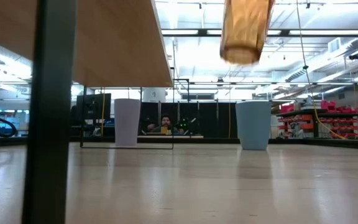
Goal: Stack small to large cups/mugs on shelf
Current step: Move the brown cup to the middle of the table
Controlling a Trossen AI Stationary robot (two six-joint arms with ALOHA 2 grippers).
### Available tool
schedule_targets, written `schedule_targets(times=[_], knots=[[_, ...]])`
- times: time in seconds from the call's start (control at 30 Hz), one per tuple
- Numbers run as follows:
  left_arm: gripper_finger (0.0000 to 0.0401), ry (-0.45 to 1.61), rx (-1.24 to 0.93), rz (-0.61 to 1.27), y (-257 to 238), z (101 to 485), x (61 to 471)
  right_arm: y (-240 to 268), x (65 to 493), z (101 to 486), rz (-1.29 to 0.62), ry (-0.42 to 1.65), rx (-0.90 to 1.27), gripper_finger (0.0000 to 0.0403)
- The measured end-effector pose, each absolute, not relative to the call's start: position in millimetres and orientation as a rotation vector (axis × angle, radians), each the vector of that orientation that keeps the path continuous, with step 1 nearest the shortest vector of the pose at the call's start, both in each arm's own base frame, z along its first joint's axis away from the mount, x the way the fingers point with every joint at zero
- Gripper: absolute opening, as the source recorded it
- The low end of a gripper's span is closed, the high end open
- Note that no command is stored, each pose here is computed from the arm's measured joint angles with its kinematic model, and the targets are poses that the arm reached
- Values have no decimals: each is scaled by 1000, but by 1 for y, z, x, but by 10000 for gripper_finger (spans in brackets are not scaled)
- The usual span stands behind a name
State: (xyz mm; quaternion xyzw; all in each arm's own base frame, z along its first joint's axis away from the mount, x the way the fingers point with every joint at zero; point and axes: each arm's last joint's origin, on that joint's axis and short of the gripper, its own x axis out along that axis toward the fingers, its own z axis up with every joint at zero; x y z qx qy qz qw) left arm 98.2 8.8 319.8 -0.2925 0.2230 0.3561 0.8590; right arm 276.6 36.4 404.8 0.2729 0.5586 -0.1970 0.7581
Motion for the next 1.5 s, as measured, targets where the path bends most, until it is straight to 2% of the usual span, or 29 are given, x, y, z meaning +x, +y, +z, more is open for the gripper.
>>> schedule_targets(times=[0.3,0.53,0.73,0.93,1.5], knots=[[76,280,-614,490,4,344,122,32,333,346,-412,1415,359,5],[77,229,-571,344,-1,349,160,20,354,327,-402,1421,300,5],[80,318,-550,334,-4,334,192,10,363,320,-386,1412,288,5],[79,303,-544,284,-7,331,214,11,366,317,-371,1409,300,5],[76,316,-549,279,-8,325,225,17,380,299,-296,1442,285,7]])
